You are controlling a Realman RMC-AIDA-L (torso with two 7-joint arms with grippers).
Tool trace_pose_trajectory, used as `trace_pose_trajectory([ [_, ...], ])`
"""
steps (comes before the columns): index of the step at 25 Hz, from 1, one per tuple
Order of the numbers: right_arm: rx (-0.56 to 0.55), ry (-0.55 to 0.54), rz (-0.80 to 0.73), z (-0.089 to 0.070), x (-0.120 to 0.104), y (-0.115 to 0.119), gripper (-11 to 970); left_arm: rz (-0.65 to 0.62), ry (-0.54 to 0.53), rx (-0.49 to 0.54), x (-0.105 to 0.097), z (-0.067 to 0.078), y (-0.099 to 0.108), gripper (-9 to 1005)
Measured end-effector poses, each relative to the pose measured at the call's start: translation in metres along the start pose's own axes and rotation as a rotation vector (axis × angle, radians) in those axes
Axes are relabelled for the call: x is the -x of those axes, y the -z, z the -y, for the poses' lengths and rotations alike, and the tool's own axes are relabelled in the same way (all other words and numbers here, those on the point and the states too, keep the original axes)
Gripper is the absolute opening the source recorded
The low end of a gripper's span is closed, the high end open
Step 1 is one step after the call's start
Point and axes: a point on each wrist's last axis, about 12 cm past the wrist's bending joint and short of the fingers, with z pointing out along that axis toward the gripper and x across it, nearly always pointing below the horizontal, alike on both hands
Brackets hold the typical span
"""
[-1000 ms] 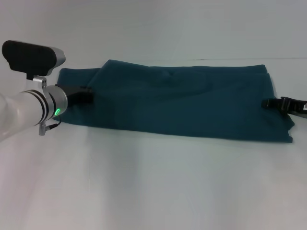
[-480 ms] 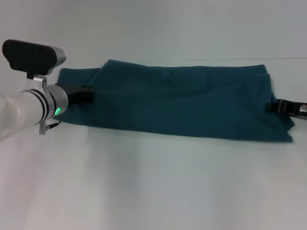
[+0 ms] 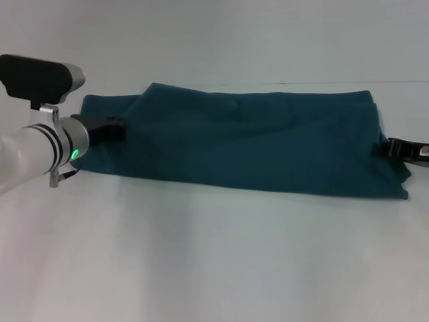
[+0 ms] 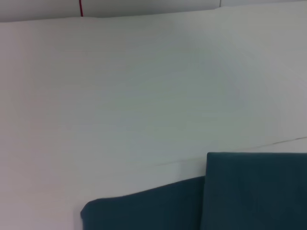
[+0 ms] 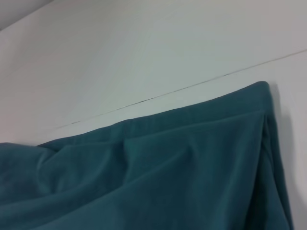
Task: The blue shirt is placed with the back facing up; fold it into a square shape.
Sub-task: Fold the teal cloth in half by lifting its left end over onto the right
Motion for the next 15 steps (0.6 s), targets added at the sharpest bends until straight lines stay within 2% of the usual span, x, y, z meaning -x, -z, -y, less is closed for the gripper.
trace_pose_trajectory([
  [15, -0.001, -0.001, 0.0, -0.0002, -0.0004, -0.0005, 10, 0.004, 0.005, 0.01, -0.0026, -0.0044, 0.0025, 90],
])
